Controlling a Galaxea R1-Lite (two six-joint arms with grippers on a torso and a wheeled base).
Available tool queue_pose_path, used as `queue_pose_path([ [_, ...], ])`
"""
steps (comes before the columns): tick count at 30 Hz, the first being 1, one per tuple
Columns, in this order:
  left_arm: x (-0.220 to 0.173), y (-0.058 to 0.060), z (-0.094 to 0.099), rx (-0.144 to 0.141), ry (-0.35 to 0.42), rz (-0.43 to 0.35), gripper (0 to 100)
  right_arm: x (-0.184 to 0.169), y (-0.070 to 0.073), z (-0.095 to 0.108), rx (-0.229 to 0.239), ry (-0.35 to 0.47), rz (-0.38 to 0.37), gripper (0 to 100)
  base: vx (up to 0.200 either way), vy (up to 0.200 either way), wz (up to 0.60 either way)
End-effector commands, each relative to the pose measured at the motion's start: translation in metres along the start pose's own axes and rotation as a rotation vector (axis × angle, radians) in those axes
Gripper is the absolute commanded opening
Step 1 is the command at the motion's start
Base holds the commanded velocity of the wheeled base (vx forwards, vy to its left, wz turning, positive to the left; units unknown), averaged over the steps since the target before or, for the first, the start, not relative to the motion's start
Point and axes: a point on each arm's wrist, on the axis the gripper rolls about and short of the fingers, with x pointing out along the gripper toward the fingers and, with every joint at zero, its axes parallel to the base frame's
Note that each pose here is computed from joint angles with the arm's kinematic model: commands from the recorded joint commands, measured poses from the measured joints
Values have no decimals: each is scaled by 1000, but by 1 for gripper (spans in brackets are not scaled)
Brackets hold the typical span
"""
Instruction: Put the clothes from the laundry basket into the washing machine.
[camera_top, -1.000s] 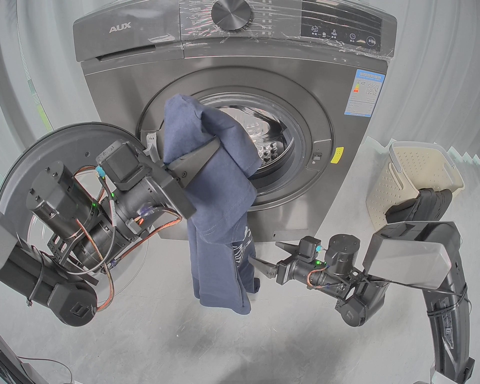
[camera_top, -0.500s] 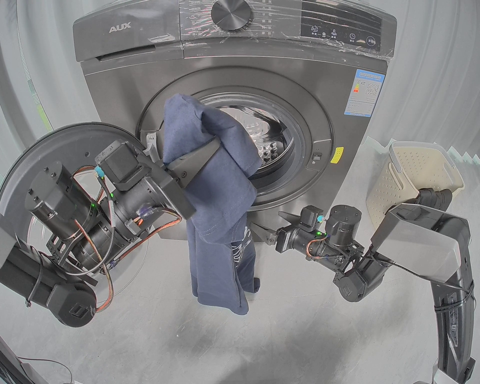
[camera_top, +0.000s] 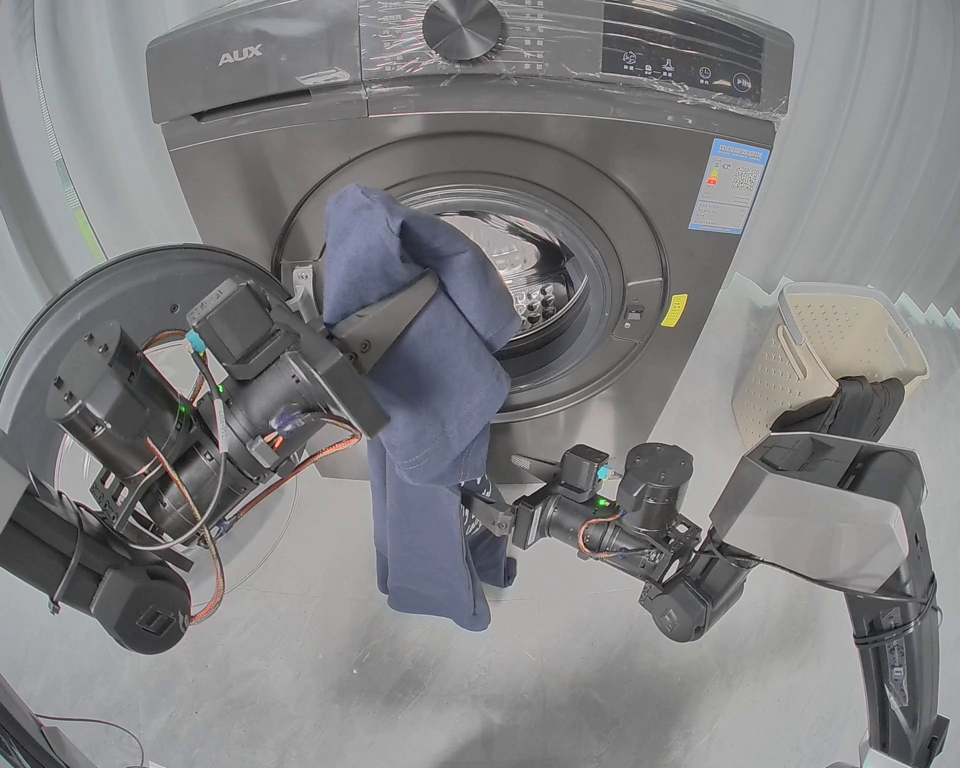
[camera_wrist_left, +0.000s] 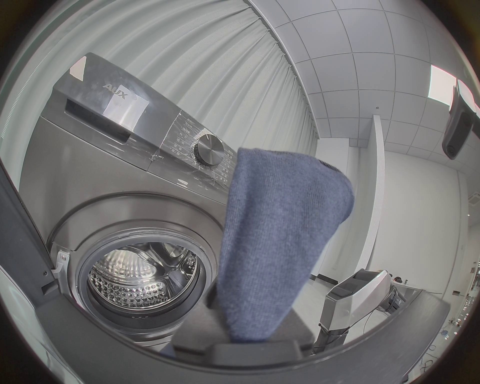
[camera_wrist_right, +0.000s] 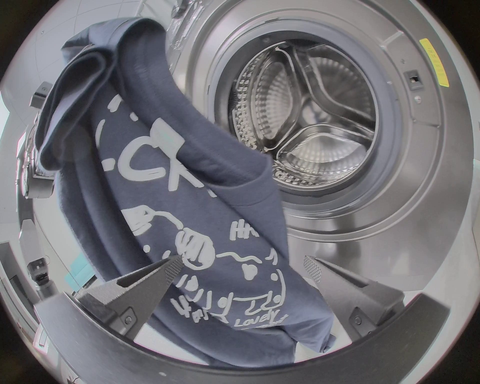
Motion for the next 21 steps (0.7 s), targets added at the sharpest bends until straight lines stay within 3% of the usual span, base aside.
queue_pose_path([
  [1, 0, 0, 0, 0, 1, 0, 0, 3, 8, -1, -2, 1, 31, 100, 0, 0, 0],
  [11, -1, 0, -1, -1, 7, 1, 0, 17, 3, 10, -25, -68, 35, 100, 0, 0, 0],
  [21, -1, 0, -1, 0, 3, 1, 0, -19, -5, 6, -33, -16, -13, 100, 0, 0, 0],
])
